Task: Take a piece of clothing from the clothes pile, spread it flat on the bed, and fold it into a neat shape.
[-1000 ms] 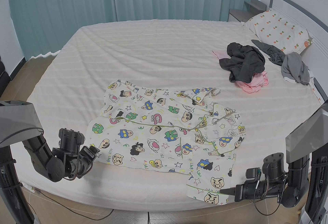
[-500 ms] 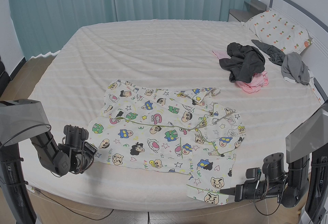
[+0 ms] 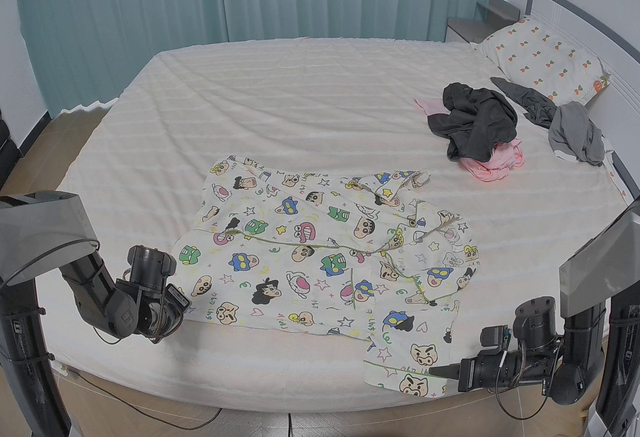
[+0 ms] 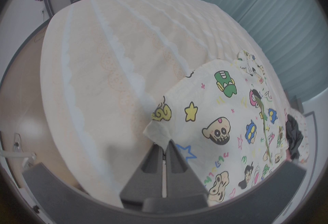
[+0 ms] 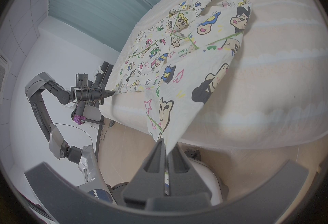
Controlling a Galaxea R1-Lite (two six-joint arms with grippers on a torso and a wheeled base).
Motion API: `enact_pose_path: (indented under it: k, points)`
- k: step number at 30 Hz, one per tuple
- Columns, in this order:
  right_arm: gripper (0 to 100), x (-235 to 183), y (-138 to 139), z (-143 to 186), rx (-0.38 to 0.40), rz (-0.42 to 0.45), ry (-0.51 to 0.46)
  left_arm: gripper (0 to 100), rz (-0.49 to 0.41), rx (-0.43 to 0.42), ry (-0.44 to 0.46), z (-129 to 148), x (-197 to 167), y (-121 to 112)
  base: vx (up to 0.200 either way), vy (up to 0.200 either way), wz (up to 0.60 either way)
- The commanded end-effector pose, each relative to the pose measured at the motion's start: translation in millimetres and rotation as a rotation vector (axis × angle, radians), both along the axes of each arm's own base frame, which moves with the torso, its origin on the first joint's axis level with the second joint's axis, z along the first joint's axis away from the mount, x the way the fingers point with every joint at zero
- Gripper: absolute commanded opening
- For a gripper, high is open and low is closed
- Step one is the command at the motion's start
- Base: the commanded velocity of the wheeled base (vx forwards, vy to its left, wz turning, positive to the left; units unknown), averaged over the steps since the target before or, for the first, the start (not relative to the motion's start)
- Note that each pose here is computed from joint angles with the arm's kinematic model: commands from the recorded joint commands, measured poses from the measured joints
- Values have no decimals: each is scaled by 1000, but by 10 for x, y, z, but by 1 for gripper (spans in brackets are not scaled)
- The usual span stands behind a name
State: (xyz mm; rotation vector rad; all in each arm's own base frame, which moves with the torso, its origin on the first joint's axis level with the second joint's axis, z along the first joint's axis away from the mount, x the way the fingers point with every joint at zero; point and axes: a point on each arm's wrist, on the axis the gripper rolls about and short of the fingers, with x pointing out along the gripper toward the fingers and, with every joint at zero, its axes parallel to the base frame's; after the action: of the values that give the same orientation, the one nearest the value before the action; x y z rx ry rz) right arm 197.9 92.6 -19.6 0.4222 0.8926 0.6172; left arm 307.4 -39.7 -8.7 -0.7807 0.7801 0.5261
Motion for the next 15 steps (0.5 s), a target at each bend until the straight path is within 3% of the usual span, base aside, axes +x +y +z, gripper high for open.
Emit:
enact_pose_path:
  k: [1,9,15]
  points:
    - [0,-37,-13,69,3,-2,-16,0,-30,31,13,158,-134,40,0,0,0]
    - [0,-148,-66,78,-74,37,54,0,-84,75,68,178,-340,64,0,0,0]
    - [0,-176,-81,86,-88,38,72,0,-106,82,127,99,-493,56,0,0,0]
